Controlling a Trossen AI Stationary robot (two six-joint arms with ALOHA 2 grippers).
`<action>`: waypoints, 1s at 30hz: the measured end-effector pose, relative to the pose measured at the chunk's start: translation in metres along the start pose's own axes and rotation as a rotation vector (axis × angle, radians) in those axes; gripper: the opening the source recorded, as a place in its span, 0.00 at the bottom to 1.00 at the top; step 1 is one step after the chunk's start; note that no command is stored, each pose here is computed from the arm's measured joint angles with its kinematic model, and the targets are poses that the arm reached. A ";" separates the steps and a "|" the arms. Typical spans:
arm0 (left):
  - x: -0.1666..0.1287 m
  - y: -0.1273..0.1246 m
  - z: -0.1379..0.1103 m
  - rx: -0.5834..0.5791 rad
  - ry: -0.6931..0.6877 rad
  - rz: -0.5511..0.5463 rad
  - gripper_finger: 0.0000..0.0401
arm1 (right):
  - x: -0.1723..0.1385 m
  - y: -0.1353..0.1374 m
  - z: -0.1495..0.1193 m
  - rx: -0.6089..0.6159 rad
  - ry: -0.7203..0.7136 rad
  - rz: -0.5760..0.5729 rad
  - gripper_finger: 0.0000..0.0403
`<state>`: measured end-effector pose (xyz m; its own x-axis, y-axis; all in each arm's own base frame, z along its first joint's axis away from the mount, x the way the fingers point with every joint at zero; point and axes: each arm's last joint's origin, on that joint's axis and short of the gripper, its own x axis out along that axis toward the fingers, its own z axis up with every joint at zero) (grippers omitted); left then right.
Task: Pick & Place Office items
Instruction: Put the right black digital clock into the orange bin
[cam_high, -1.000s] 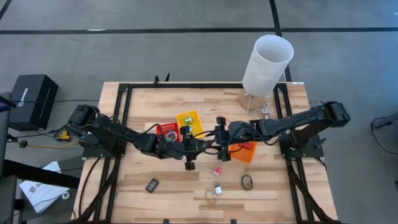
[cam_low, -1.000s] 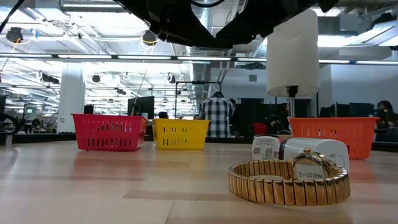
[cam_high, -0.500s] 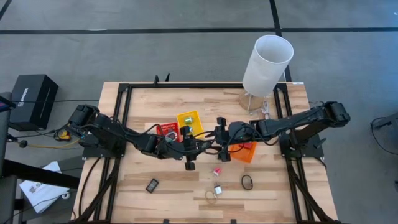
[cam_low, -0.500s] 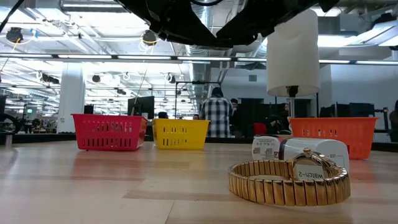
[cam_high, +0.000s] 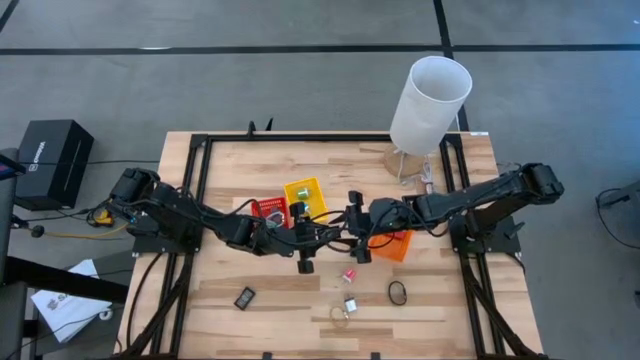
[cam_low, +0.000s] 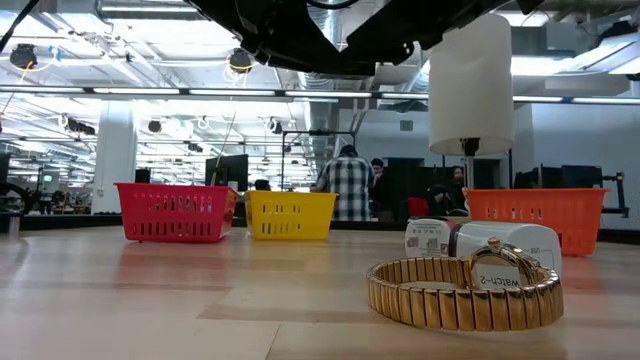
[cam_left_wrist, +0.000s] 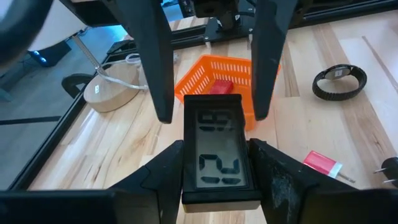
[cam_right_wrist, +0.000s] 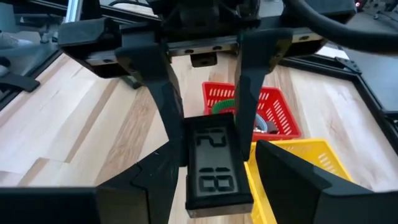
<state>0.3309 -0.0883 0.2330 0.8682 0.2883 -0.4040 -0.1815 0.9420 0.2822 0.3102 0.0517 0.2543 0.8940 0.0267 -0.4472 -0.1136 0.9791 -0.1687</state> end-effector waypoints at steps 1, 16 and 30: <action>0.000 0.000 0.000 0.000 0.000 0.000 0.40 | 0.000 0.000 0.000 0.008 0.001 0.000 0.50; 0.000 0.000 0.001 -0.005 -0.007 0.006 0.40 | 0.000 0.000 -0.003 0.015 0.036 0.004 0.50; 0.000 0.000 0.003 -0.014 -0.023 0.010 0.41 | 0.000 0.000 -0.006 0.012 0.065 0.006 0.50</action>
<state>0.3319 -0.0884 0.2354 0.8765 0.2940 -0.3811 -0.1969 0.9415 0.2736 0.3073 0.0507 0.2487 0.8635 0.0198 -0.5040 -0.1131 0.9814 -0.1552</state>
